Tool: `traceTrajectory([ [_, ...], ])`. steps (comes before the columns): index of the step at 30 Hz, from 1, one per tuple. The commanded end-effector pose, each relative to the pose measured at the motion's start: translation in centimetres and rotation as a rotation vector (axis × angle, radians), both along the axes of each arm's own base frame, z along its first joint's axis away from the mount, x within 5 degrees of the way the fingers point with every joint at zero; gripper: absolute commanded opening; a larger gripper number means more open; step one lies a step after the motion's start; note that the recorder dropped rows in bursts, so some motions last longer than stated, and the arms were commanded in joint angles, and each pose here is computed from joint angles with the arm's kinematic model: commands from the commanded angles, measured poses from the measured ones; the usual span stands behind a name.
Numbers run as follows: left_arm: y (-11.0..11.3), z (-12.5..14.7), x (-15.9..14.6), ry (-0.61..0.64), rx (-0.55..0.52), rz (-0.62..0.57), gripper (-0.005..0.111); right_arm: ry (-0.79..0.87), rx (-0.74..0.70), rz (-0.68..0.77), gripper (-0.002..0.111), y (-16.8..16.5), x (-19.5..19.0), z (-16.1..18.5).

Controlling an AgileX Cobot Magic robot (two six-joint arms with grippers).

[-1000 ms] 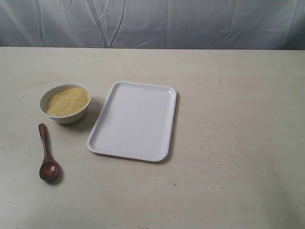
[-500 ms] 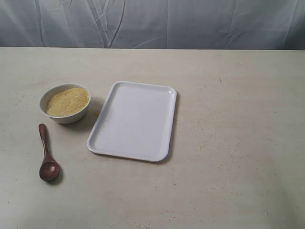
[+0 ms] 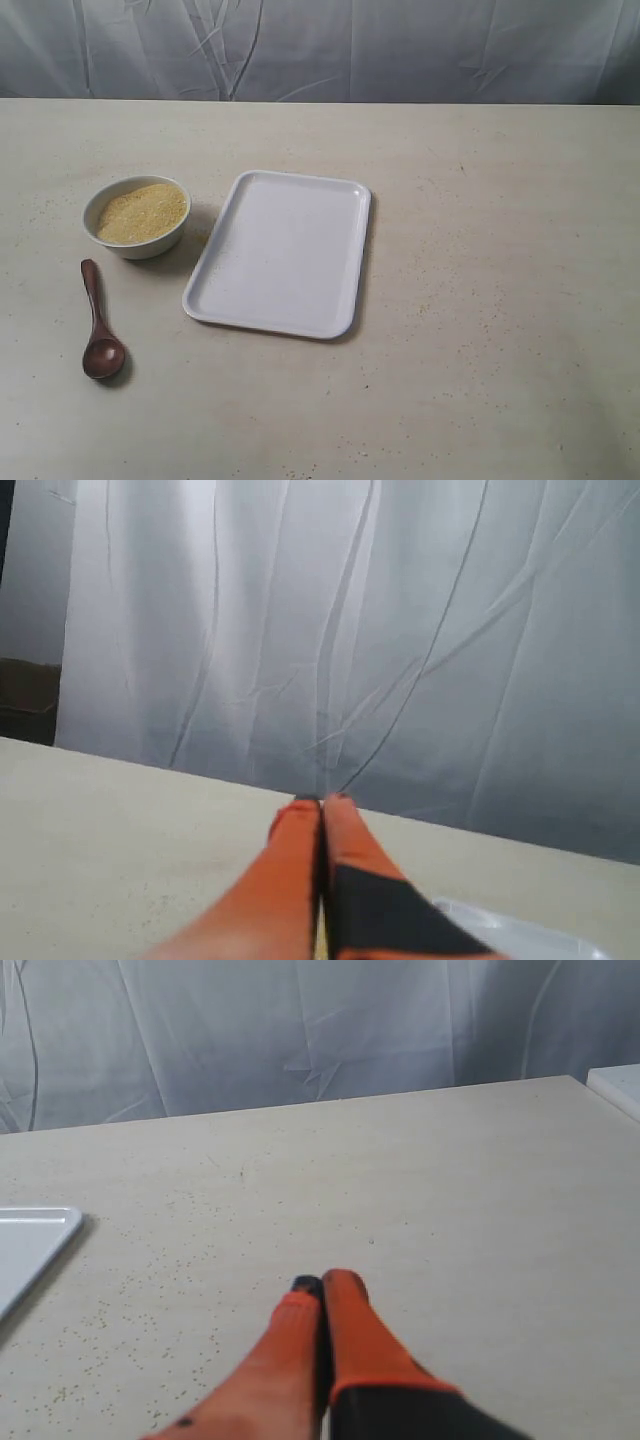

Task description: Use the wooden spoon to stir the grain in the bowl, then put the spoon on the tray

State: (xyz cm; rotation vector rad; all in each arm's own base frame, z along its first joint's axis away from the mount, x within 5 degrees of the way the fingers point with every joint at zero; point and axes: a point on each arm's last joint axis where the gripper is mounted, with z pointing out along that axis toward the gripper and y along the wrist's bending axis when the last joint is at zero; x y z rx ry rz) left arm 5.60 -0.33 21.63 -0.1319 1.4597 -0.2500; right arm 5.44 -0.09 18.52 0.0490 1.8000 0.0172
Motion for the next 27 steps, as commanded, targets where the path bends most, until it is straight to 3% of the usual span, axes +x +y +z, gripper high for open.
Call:
traceTrajectory([
  [1,0.3,0.6,-0.1,-0.074,-0.091,0.024,0.000,-0.013,0.000,0.003,0.000,0.0,0.0,0.0],
  [8,0.7,1.4,-0.3,-0.161,-0.110,0.054,0.000,-0.013,0.000,0.003,0.000,0.0,0.0,0.0],
  [12,0.4,4.6,0.0,-0.134,-0.079,0.030,0.000,-0.013,0.000,0.003,0.000,0.0,0.0,0.0],
  [16,-0.2,8.8,2.3,0.004,0.006,-0.007,0.000,-0.013,0.000,0.003,0.000,0.0,0.0,0.0],
  [20,-1.0,12.0,6.5,0.233,0.093,-0.060,0.000,-0.013,0.000,0.003,0.000,0.0,0.0,0.0],
  [23,-1.4,12.3,10.2,0.443,0.168,-0.093,0.000,-0.013,0.000,0.003,0.000,0.0,0.0,0.0],
  [27,-1.6,11.1,14.1,0.574,0.182,-0.104,0.000,-0.013,0.000,0.003,0.000,0.0,0.0,0.0],
])
